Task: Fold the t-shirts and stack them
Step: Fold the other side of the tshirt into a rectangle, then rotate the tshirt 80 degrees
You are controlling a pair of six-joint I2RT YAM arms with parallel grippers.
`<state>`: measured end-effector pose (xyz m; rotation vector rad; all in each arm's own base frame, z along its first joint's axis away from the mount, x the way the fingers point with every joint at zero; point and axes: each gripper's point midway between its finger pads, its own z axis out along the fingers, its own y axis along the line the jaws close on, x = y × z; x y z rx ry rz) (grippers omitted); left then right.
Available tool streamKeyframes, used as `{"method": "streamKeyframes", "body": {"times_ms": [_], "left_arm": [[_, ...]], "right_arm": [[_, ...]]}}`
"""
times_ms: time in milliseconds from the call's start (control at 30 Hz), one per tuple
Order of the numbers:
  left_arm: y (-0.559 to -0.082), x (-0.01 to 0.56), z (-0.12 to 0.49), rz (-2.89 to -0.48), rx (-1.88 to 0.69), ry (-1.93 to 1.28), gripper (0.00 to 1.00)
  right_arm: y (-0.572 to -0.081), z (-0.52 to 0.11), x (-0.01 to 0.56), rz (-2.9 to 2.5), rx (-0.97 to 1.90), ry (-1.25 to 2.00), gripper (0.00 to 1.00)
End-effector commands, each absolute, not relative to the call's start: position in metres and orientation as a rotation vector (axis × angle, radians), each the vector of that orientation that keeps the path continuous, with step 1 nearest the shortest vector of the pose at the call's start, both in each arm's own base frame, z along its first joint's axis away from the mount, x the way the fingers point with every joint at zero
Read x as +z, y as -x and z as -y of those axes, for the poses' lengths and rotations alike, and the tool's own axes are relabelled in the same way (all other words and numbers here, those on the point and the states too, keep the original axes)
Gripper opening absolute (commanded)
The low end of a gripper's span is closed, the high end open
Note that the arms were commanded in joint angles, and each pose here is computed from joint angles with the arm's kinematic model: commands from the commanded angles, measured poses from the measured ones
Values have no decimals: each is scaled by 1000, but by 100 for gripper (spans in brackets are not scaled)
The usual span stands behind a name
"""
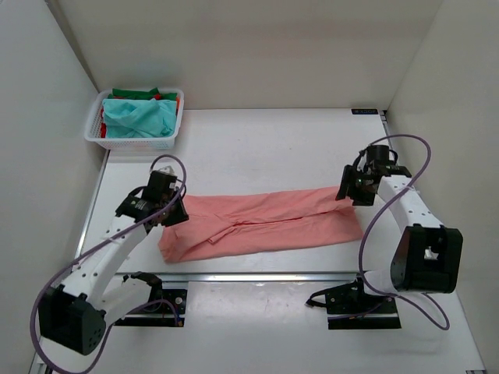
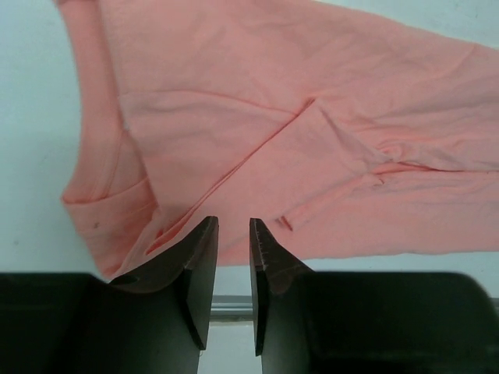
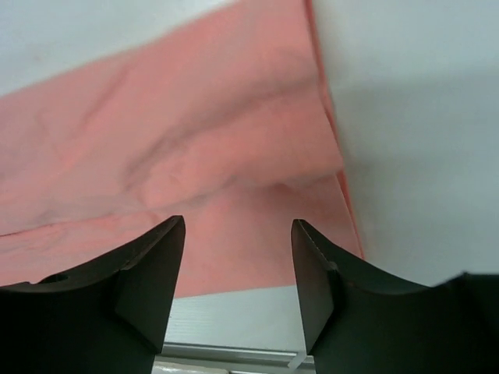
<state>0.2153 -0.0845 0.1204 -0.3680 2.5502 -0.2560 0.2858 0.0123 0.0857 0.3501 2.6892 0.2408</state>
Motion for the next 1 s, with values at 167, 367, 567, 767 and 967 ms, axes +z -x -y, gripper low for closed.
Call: {"method": "streamKeyframes", "body": {"times_ms": [167,367,567,767,967], "left_arm": [[-232,81,116,-2610,-220,277,32],[-248,45,128,-2677,-140,288,32],[-310,22,172,-2781,-68,145,31],[-410,31,218,-2738,-117,106,29],[-518,17,245,-2739,-101,8,27]], "right_arm": [[-342,-38,78,-2642,309,-186,48],[-306,-50,28,-2834,283,-222,44],[-239,-72,13,-2982,220,-319,44],[-188,-129,29,-2952,380,-351,39],[-150,-210,36,-2861,707,-221,32]]}}
